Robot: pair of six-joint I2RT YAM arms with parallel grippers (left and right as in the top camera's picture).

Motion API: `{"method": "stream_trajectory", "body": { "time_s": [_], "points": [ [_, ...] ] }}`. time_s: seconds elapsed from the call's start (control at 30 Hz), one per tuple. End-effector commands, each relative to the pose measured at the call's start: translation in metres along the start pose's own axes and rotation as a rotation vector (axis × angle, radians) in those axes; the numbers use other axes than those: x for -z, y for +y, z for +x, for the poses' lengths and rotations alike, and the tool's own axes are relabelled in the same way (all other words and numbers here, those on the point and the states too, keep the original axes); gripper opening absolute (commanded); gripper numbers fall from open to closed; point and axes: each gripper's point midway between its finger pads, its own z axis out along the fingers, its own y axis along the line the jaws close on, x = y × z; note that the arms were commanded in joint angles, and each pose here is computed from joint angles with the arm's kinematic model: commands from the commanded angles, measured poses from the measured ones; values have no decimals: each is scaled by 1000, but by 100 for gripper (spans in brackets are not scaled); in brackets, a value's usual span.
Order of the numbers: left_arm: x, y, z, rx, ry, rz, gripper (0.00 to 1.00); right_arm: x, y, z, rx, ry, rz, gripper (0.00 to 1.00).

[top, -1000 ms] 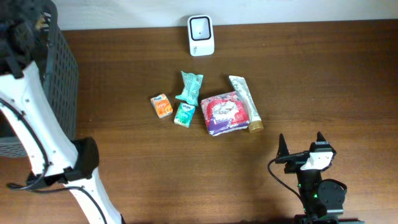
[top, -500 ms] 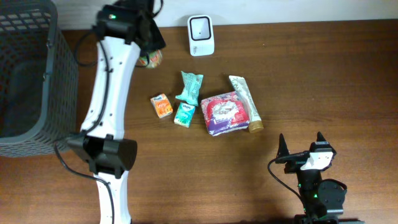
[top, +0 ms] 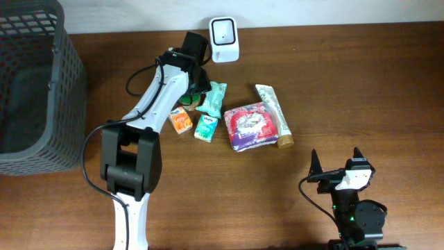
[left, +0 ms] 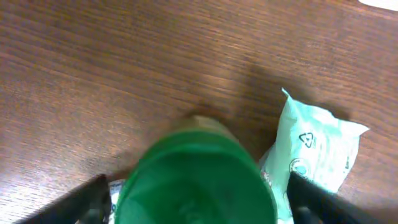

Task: Scan the item barcode

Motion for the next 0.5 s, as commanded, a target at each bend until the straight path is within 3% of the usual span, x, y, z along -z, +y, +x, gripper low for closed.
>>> {"method": "stream_trajectory", "body": {
  "time_s": [0.0,0.1,0.13,0.23,0.37,0.47],
  "points": [
    [12,-6,-15,-71,-45,16,97,0,-3,3,-2,3,15,99],
    [74,-13,-50,-68,-141,68,99,0,-3,3,-2,3,15,99],
    [113,-6,-68,-64,-199,80,99,0,-3,3,-2,3,15,99],
    [172,35,-92,6,-274,62,99,0,-3,3,-2,3,15,99],
    [172,102,-86,98,-171,-4,99,0,-3,3,-2,3,15,99],
    [166,114,-79,106,-128,-37,99,0,-8,-6,-2,-33,42,99]
  ]
}}
